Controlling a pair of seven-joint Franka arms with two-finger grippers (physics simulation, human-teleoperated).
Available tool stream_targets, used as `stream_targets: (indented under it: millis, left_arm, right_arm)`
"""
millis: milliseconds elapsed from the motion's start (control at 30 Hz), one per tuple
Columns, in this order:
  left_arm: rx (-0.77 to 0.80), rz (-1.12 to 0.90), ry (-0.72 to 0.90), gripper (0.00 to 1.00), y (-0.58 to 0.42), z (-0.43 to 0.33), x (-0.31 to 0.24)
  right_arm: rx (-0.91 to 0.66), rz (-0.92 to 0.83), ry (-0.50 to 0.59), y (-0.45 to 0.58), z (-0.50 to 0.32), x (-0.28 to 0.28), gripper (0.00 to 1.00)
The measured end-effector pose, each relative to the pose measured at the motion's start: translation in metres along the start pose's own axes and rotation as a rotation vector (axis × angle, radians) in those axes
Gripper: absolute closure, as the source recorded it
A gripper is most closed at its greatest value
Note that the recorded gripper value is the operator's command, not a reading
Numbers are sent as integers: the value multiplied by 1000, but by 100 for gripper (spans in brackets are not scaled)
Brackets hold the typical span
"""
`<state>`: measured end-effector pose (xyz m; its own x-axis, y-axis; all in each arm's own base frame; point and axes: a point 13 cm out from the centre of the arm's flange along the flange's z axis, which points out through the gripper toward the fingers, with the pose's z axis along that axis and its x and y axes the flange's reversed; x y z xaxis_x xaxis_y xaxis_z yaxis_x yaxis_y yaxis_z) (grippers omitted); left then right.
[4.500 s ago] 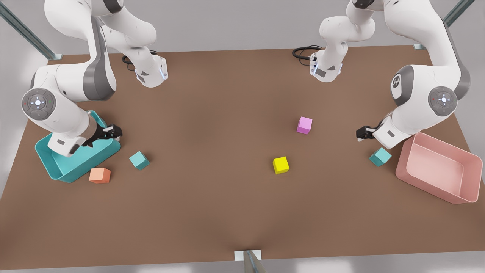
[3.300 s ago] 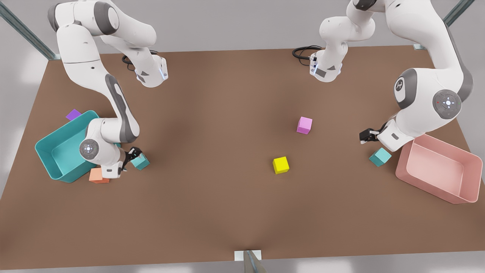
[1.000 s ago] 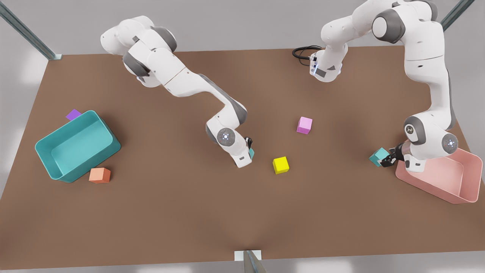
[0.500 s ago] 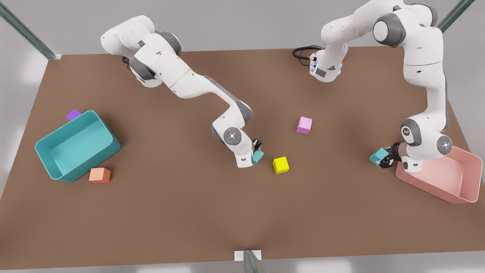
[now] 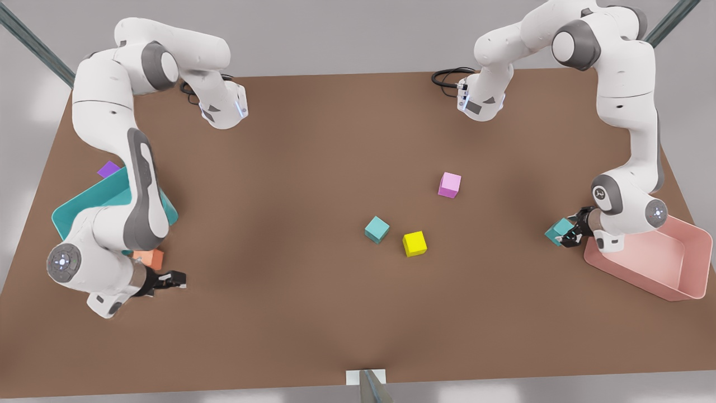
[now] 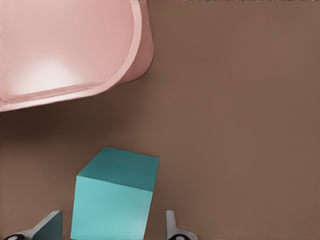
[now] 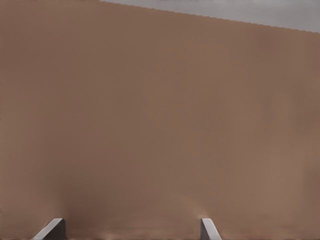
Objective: Stack the two blue cubes on top of each other
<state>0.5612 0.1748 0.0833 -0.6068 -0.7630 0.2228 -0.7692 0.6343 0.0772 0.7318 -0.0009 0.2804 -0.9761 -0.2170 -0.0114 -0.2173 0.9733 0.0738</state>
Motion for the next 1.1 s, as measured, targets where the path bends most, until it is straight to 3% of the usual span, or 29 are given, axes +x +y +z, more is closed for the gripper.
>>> stream_targets:
  millis: [233,733,833,900,1100]
  left_arm:
    - [0,-25,4,0,6,2,-3]
    - [-18,-41,29,0,7,35,-4]
    - [-18,-41,20,47,6,36,-6]
    - [-19,-41,12,52,5,34,-7]
    - [8,-3,-55,52,-24,-20,6]
  right_arm:
    - [86,-72,86,-10,-125,75,0]
    - [71,-152,193,-12,-120,102,0]
    - [71,-162,198,-13,-120,103,0]
    - [70,-168,200,-13,-119,104,0]
    - [68,-184,206,-13,-118,104,0]
